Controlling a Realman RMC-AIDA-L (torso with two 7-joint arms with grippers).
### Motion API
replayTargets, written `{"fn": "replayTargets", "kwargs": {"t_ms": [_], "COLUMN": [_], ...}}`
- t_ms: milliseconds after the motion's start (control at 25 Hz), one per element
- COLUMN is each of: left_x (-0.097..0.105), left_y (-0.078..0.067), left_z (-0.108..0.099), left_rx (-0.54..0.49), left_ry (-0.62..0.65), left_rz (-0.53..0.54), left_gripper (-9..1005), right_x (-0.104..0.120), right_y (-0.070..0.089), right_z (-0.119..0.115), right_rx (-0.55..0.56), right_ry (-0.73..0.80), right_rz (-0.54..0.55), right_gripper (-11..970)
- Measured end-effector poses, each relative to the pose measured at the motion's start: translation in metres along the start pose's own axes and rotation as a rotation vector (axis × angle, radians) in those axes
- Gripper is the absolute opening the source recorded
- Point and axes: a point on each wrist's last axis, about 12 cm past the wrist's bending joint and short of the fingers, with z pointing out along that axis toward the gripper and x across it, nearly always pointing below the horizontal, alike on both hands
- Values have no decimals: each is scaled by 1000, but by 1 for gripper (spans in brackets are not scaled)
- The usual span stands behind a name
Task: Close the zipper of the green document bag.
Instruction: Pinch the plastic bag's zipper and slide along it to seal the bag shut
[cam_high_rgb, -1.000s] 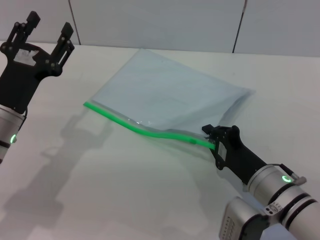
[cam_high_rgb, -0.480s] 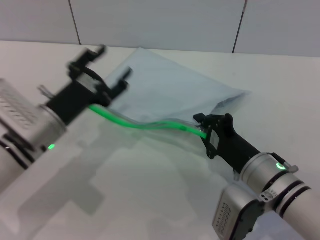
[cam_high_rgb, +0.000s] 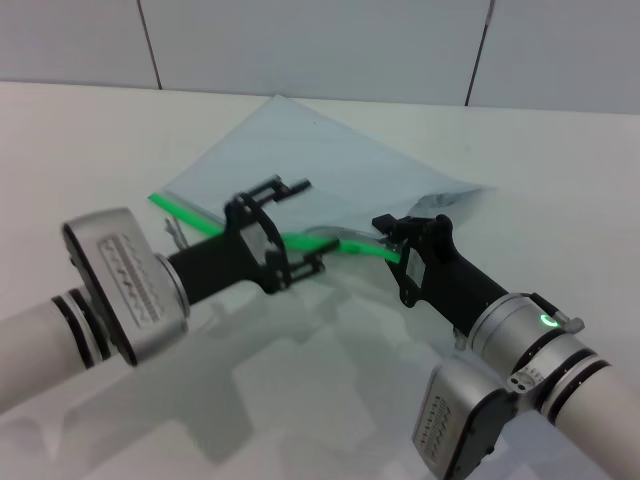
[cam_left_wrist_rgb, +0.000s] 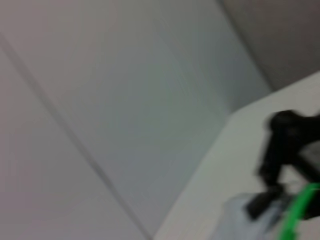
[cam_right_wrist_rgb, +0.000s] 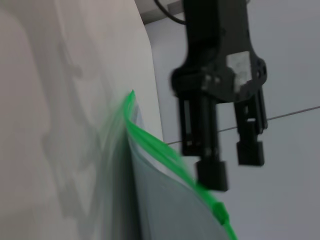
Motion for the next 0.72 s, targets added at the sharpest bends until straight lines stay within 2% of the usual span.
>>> {"fn": "replayTargets", "kwargs": {"t_ms": [80, 280, 720], "left_x": [-1, -3, -3], "left_y": [-6, -11, -14], "left_z": [1, 1, 0], "left_rx": [51, 99, 85], "left_ry": [-10, -21, -33], "left_rz": [46, 78, 221], "left_gripper": [725, 725, 724], "right_x": [0, 0, -1], "right_y": [-1, -2, 0], "right_z": [0, 2, 0], "right_rx": [2, 6, 0], "right_ry": [0, 0, -6], "right_rz": [1, 3, -2], "right_gripper": [40, 39, 36]}}
